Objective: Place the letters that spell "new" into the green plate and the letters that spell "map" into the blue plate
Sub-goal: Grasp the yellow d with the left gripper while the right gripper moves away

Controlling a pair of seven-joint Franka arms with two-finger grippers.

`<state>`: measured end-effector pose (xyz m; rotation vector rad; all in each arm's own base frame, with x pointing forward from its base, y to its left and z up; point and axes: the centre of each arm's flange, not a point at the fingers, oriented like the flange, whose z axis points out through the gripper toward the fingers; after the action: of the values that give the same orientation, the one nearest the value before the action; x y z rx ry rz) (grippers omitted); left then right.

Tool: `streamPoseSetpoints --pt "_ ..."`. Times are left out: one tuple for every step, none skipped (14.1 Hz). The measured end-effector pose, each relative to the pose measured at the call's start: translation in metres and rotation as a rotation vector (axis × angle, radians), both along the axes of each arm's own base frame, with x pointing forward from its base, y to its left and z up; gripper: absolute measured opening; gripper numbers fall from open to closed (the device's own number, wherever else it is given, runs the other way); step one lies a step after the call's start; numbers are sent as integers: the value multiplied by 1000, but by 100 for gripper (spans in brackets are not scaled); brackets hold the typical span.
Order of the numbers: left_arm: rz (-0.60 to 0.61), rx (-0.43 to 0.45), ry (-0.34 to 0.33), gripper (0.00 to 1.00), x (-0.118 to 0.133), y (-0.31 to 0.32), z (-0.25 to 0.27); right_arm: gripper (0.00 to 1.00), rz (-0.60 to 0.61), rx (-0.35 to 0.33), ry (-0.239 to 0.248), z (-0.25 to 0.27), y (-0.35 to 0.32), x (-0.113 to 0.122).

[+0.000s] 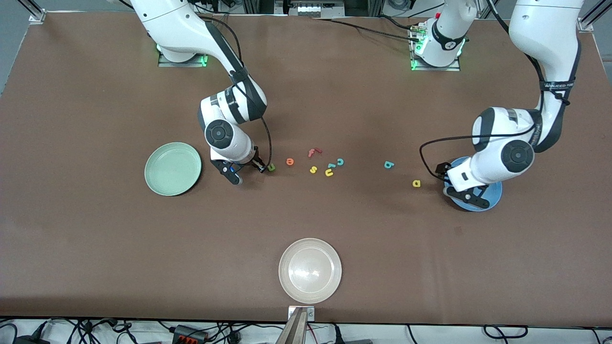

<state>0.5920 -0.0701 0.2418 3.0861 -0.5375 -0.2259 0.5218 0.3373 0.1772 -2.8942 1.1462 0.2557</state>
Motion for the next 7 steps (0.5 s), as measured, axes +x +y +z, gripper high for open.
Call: streamPoseSetpoints --pt "36 4 1 100 -3 -17 -1 61 1 0 0 0 1 -1" --pt "84 13 2 100 -6 -32 -2 60 3 -1 1 -1 2 -2" --pt "136 24 3 100 -9 -47 -5 60 4 -1 1 -1 3 -2" --pt "184 32 -1 100 -12 -59 -10 59 5 -2 2 -1 3 -3" --pt "215 36 -7 100 -14 -67 -18 57 5 -3 3 -2 3 -3" --pt "231 37 -10 100 -16 -73 -27 57 5 -4 4 -4 3 -4" --pt "237 37 -11 100 -17 -75 -37 50 5 -2 -2 -4 3 -3"
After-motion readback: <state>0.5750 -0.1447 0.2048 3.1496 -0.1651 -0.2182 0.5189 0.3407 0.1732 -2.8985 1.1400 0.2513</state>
